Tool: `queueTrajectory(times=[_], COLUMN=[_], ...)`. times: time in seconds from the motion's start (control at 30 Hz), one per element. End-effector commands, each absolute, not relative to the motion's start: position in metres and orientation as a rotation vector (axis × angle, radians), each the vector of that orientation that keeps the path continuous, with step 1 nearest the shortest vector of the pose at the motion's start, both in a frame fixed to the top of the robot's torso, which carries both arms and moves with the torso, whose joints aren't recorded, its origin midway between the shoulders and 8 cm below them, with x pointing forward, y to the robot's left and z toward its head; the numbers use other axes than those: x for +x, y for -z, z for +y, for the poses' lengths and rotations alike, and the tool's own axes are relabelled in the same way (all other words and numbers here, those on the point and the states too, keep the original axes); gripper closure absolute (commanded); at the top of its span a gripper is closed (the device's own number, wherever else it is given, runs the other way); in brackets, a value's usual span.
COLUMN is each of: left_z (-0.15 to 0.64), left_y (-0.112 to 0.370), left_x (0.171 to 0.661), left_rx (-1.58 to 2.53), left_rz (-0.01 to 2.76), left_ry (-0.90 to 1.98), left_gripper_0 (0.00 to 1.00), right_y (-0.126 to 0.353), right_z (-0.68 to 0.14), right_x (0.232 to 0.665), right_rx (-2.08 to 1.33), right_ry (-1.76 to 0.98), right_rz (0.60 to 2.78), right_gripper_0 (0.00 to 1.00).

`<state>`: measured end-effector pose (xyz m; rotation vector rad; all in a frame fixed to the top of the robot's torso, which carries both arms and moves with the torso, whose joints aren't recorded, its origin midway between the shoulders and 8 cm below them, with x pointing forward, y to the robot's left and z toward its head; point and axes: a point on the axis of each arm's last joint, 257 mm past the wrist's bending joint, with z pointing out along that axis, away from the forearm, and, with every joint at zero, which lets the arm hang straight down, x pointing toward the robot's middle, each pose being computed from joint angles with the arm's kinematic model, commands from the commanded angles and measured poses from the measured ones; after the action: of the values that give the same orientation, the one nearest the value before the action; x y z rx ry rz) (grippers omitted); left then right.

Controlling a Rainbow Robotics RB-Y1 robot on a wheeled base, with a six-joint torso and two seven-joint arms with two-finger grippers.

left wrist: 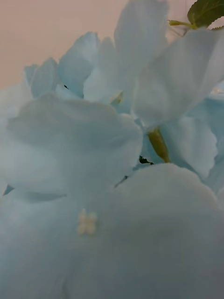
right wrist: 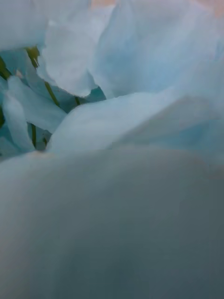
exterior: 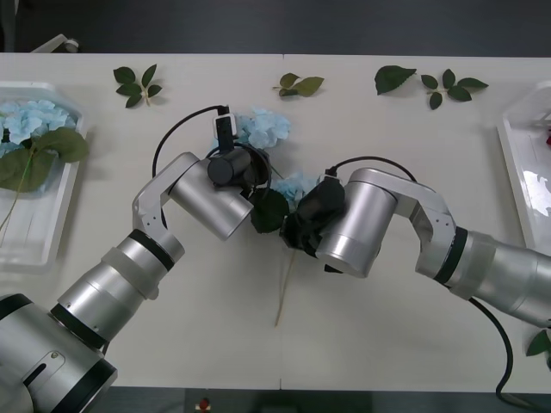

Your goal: Put the red flowers into the right box and the blue flowers into the left box

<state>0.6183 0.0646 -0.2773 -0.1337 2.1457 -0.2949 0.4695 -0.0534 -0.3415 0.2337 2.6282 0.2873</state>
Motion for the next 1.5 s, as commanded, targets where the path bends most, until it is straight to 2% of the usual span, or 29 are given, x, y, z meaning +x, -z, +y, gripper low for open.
queueTrajectory(times=[0.03, 0.23, 0.33, 0.37, 0.4, 0.43, 0.47, 0.63, 0.7, 0.73, 0.77, 0.83, 1.07, 1.3, 1.5], left_z=[0.044, 0.053, 0.057, 0.060, 0.061, 0.066, 0.069, 0.084, 0.087, 0.087, 0.087, 0.088, 0.085, 0.062, 0.052], left_y=[0.241, 0.211, 0.198, 0.190, 0.188, 0.184, 0.181, 0.176, 0.177, 0.178, 0.178, 0.178, 0.188, 0.195, 0.196], left_x=[0.626, 0.603, 0.584, 0.578, 0.575, 0.569, 0.564, 0.551, 0.552, 0.553, 0.553, 0.554, 0.566, 0.594, 0.598], left_rx=[-0.130, -0.164, -0.162, -0.166, -0.170, -0.172, -0.177, -0.139, -0.123, -0.125, -0.121, -0.119, -0.129, -0.147, -0.137], left_rz=[2.102, 2.184, 2.223, 2.231, 2.237, 2.246, 2.253, 2.267, 2.261, 2.259, 2.257, 2.255, 2.237, 2.183, 2.184], left_ry=[0.378, 0.390, 0.398, 0.406, 0.413, 0.421, 0.430, 0.427, 0.405, 0.404, 0.405, 0.395, 0.404, 0.410, 0.429], left_gripper_0=[1.00, 1.00, 1.00, 1.00, 1.00, 1.00, 1.00, 1.00, 0.63, 0.31, 0.13, 0.01, 0.00, 0.00, 0.00], right_y=[0.329, 0.330, 0.330, 0.330, 0.331, 0.330, 0.330, 0.331, 0.330, 0.330, 0.330, 0.331, 0.312, 0.265, 0.226], right_z=[-0.035, -0.034, -0.033, -0.033, -0.033, -0.033, -0.033, -0.034, -0.034, -0.034, -0.034, -0.034, -0.046, -0.078, -0.107], right_x=[0.478, 0.480, 0.480, 0.480, 0.480, 0.480, 0.480, 0.481, 0.481, 0.481, 0.482, 0.481, 0.492, 0.493, 0.486], right_rx=[0.214, 0.214, 0.213, 0.213, 0.214, 0.209, 0.211, 0.205, 0.204, 0.204, 0.203, 0.203, 0.202, 0.116, 0.037], right_ry=[-0.306, -0.295, -0.296, -0.296, -0.295, -0.294, -0.294, -0.287, -0.289, -0.289, -0.287, -0.289, -0.373, -0.474, -0.545], right_rz=[2.603, 2.602, 2.602, 2.602, 2.603, 2.602, 2.602, 2.596, 2.596, 2.596, 2.593, 2.594, 2.565, 2.572, 2.547], right_gripper_0=[0.00, 0.02, 0.46, 0.65, 0.75, 0.93, 1.00, 1.00, 1.00, 1.00, 1.00, 1.00, 1.00, 1.00, 1.00])
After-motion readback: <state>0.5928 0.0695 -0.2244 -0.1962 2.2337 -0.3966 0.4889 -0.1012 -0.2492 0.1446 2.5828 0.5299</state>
